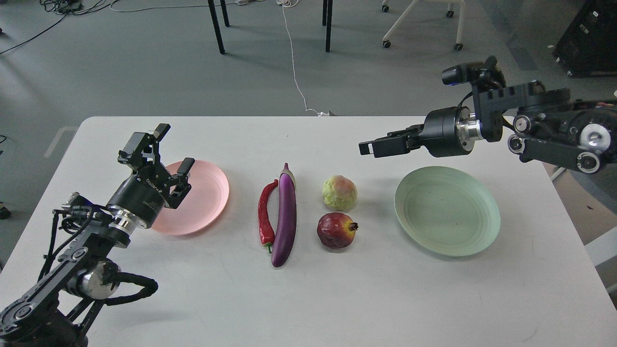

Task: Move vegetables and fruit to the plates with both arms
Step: 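Move the right gripper over the pale green fruit, then grasp the pale green fruit with the right gripper and lift it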

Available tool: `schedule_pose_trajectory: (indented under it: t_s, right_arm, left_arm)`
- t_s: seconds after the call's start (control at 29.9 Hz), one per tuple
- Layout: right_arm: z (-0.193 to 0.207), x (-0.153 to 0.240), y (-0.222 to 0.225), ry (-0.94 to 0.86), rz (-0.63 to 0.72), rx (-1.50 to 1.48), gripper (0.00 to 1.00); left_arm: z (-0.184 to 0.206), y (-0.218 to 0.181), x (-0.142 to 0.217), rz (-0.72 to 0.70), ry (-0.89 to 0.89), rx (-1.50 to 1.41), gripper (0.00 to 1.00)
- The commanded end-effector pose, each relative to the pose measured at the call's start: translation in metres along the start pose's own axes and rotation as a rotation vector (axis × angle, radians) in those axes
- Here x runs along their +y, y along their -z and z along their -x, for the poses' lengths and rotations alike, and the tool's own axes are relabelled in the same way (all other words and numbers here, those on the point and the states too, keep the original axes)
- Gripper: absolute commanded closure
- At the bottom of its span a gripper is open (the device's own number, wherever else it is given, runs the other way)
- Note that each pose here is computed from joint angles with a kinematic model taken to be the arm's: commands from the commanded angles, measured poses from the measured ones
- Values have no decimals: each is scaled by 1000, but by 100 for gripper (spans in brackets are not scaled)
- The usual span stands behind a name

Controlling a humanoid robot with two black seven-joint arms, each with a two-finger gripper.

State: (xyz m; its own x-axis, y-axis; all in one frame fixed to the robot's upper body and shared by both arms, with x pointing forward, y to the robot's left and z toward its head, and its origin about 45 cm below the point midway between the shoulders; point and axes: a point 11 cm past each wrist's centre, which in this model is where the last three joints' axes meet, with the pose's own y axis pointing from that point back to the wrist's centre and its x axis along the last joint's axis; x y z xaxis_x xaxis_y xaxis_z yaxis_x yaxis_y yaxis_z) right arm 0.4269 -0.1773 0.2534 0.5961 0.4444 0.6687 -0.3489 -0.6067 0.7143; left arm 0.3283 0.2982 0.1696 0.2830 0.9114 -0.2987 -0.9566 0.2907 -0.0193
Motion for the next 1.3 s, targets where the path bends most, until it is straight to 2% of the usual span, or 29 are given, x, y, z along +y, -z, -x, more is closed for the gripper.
schedule_pose_trajectory:
  t_s: [0.0, 0.23, 0.4, 0.9, 0.97, 1.04, 1.1, 1.17, 1.27]
  right_arm:
    - [-1, -34, 12, 77, 23, 157, 1]
    - [26, -72, 23, 149, 12, 218, 2]
    - [35, -84, 22, 114, 8, 224, 2]
    - [38, -86, 12, 75, 32, 299, 7]
    - [44, -89, 14, 82, 25, 295, 13]
    - [46, -91, 15, 83, 22, 292, 25]
    - [47, -91, 15, 82, 21, 290, 32]
    - [47, -91, 15, 82, 20, 288, 43]
    - [47, -90, 15, 82, 20, 286, 53]
  left_arm:
    - [1, -1, 1, 1, 4, -3, 2]
    - [4, -5, 0, 10, 15, -6, 2]
    - [6, -6, 0, 13, 19, -5, 2]
    - [7, -6, 0, 14, 22, -3, 2]
    - [7, -5, 0, 13, 22, -4, 2]
    - [7, -6, 0, 15, 22, -4, 2]
    - [7, -6, 0, 13, 24, -3, 2]
    - [8, -6, 0, 14, 24, -3, 2]
    - [9, -6, 0, 16, 27, -2, 2]
